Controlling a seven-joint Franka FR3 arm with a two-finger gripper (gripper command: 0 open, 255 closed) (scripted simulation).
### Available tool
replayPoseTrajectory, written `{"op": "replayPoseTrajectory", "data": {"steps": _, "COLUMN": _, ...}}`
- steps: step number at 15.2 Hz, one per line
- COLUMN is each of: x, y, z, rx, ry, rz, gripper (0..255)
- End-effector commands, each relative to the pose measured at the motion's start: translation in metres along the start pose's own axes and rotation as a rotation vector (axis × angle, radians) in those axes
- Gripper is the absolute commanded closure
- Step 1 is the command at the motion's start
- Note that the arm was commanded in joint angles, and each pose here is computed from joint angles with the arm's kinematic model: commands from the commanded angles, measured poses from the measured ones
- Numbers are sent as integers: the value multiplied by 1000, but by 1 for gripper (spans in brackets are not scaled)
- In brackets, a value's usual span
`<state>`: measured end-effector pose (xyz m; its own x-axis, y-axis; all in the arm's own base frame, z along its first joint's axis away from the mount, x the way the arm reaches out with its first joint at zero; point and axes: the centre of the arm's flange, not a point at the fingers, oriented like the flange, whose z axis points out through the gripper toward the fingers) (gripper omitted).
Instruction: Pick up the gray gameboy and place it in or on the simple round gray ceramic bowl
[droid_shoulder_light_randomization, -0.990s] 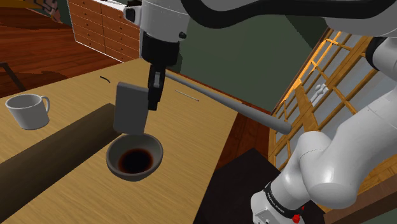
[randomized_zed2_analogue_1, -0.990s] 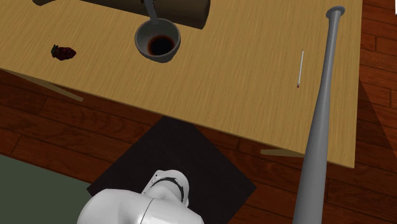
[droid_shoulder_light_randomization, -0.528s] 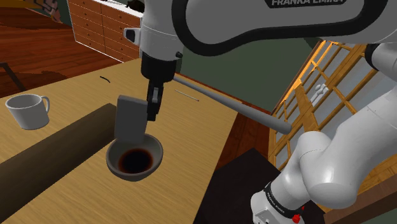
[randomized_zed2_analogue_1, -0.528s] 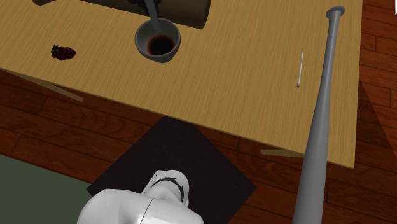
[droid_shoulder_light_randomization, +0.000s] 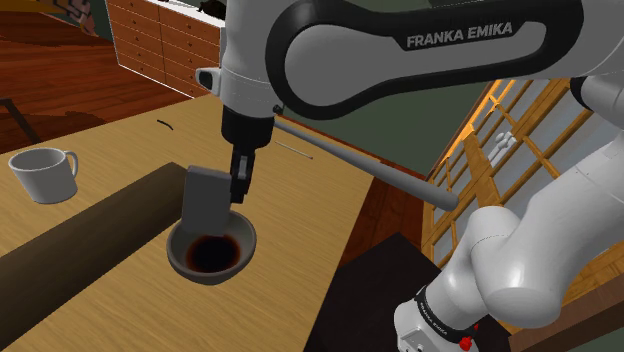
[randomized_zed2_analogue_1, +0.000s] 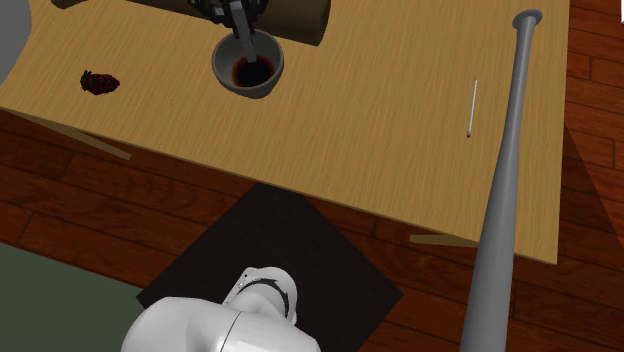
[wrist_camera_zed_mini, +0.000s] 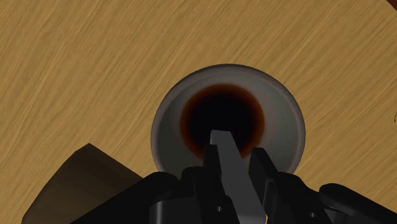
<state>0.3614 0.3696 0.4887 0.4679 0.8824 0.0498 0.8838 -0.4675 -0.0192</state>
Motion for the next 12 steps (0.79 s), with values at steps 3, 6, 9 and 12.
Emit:
{"op": "replayPoseTrajectory", "data": {"steps": 3, "x": 0, "y": 0, "z": 0, "rx": 0, "ry": 1, "rz": 0, "gripper": 255}}
{"op": "replayPoseTrajectory", "data": {"steps": 6, "x": 0, "y": 0, "z": 0, "rx": 0, "ry": 1, "rz": 0, "gripper": 0}}
{"op": "replayPoseTrajectory", "data": {"steps": 9, "x": 0, "y": 0, "z": 0, "rx": 0, "ry": 1, "rz": 0, "gripper": 0}}
{"op": "replayPoseTrajectory", "data": {"steps": 12, "x": 0, "y": 0, "z": -26, "rx": 0, "ry": 1, "rz": 0, "gripper": 0}}
